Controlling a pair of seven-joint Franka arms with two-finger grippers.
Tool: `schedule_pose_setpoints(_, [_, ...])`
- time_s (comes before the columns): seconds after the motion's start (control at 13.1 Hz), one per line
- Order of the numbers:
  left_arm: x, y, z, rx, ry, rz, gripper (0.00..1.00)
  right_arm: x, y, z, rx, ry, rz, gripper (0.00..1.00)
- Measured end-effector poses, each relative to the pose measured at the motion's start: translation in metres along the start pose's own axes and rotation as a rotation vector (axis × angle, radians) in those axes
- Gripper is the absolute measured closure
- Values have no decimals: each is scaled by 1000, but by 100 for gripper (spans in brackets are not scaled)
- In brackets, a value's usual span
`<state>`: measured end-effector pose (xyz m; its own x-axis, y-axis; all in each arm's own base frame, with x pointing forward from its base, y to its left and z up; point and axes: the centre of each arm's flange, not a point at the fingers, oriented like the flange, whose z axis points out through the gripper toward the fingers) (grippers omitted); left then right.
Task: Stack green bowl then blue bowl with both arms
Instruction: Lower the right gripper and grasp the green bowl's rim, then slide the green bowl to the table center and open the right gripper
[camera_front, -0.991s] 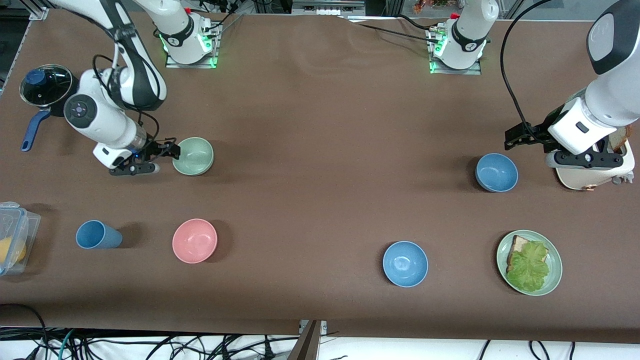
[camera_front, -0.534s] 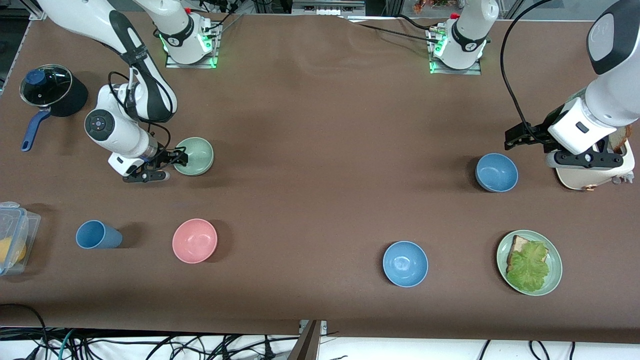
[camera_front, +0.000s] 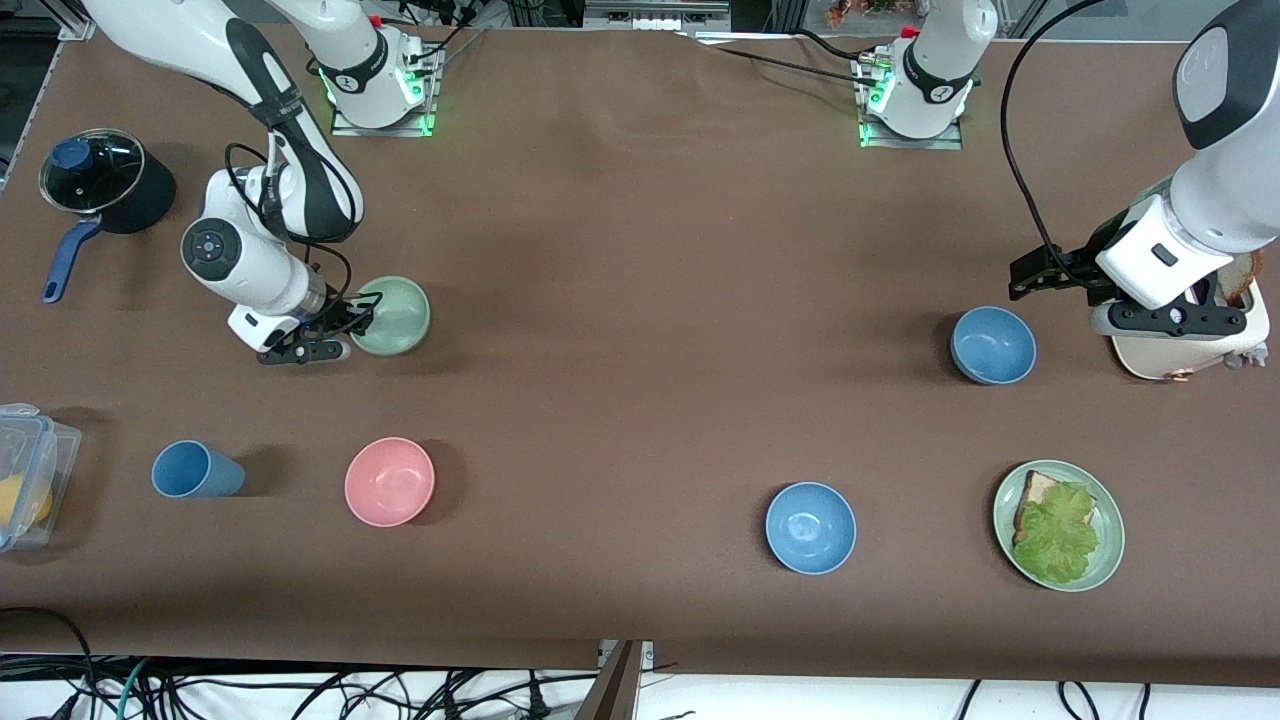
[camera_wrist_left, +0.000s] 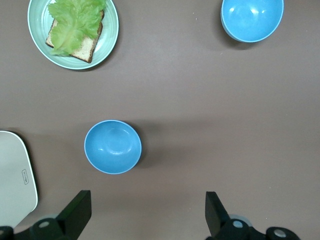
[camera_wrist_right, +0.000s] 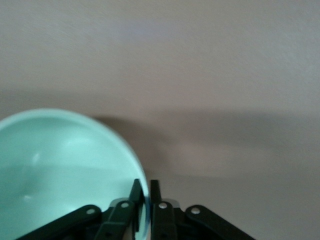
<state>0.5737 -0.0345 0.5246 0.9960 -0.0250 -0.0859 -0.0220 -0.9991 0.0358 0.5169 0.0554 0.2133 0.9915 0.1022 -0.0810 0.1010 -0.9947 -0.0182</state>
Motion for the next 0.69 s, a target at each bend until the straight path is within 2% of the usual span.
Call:
schedule_pose_setpoints(0.23, [0, 0, 0, 0, 0, 0, 0, 28, -41, -47, 13, -39, 7, 94])
schedule_pose_setpoints(0.46, [0, 0, 0, 0, 0, 0, 0, 67, -120, -122, 35, -6, 33, 95])
schedule_pose_setpoints(0.61, [0, 0, 0, 0, 0, -1, 0, 85, -190, -132, 56, 19, 76, 95])
schedule_pose_setpoints(0.69, [0, 0, 0, 0, 0, -1, 0, 90, -228, -123, 65, 16, 103, 95])
